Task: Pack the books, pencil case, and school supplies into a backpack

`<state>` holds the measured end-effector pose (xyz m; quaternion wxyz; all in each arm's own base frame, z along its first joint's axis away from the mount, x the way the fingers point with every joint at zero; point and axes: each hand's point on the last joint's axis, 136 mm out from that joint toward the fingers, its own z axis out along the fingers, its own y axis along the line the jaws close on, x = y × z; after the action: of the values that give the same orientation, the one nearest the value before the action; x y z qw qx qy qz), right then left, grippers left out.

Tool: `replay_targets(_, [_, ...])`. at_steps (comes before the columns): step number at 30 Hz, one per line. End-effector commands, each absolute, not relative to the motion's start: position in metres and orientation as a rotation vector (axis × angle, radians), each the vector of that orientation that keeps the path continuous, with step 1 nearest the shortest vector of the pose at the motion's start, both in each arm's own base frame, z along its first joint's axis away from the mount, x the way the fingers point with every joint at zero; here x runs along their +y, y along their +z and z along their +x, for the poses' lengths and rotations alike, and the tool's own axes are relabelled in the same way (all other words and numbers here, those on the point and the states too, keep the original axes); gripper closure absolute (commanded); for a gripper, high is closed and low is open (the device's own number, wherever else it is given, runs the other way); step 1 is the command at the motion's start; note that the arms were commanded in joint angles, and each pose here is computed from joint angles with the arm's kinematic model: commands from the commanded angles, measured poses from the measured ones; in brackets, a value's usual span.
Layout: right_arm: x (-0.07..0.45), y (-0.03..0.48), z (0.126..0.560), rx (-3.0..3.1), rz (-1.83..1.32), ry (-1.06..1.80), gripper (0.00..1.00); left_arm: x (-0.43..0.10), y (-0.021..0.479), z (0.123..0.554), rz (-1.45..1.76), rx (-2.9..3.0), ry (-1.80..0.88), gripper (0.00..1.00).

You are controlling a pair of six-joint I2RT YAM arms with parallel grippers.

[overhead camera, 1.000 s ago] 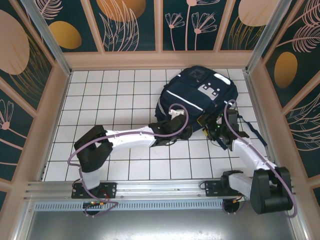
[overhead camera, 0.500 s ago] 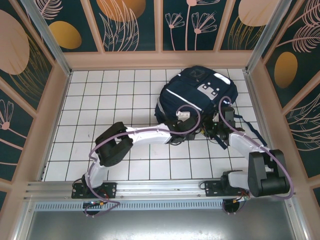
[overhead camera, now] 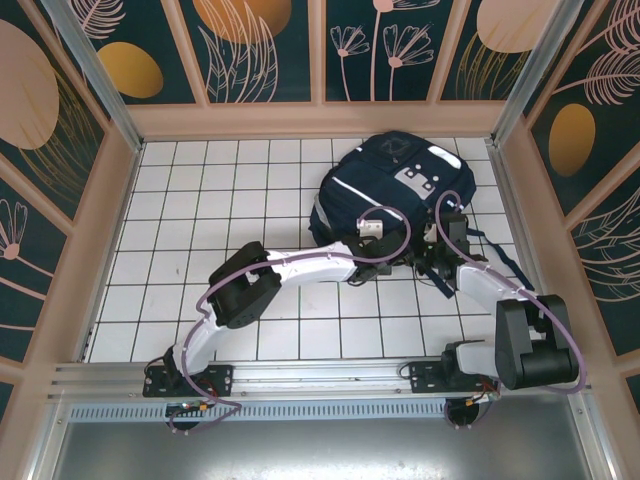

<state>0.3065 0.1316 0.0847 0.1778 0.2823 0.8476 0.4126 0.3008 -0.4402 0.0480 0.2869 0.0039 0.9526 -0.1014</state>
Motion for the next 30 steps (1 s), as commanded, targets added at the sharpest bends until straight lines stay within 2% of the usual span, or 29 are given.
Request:
replay_targets(1, [0.134, 0.093, 0.311, 2.387, 0.744, 1.17, 0.91, -0.413, 0.047, 0.327, -0.07, 2.502, -0.177, 0.94])
replay_targets(2, [0.133, 0.093, 0.312, 2.388, 0.744, 1.164, 0.93, -0.412, 0.048, 0.326, -0.073, 2.504, -0.182, 1.0])
replay_targets(5, [0.131, 0.093, 0.314, 2.391, 0.744, 1.149, 1.0, -0.406, 0.052, 0.324, -0.083, 2.503, -0.186, 1.0])
replay_targets(11, [0.123, 0.094, 0.314, 2.391, 0.762, 1.094, 1.0, -0.38, 0.075, 0.314, -0.128, 2.483, -0.207, 1.0])
replay_targets(17, [0.111, 0.09, 0.311, 2.386, 0.796, 1.059, 1.0, -0.331, 0.086, 0.303, -0.193, 2.489, -0.202, 1.0])
replay_targets(24, [0.106, 0.091, 0.308, 2.387, 0.794, 1.053, 1.0, -0.267, 0.086, 0.317, -0.276, 2.473, -0.131, 1.0])
replay_targets(27, [0.107, 0.092, 0.307, 2.388, 0.782, 1.062, 1.0, -0.263, 0.091, 0.324, -0.255, 2.459, -0.142, 1.0])
replay_targets(30, [0.109, 0.094, 0.307, 2.387, 0.765, 1.08, 1.0, -0.291, 0.098, 0.326, -0.153, 2.471, -0.29, 1.0])
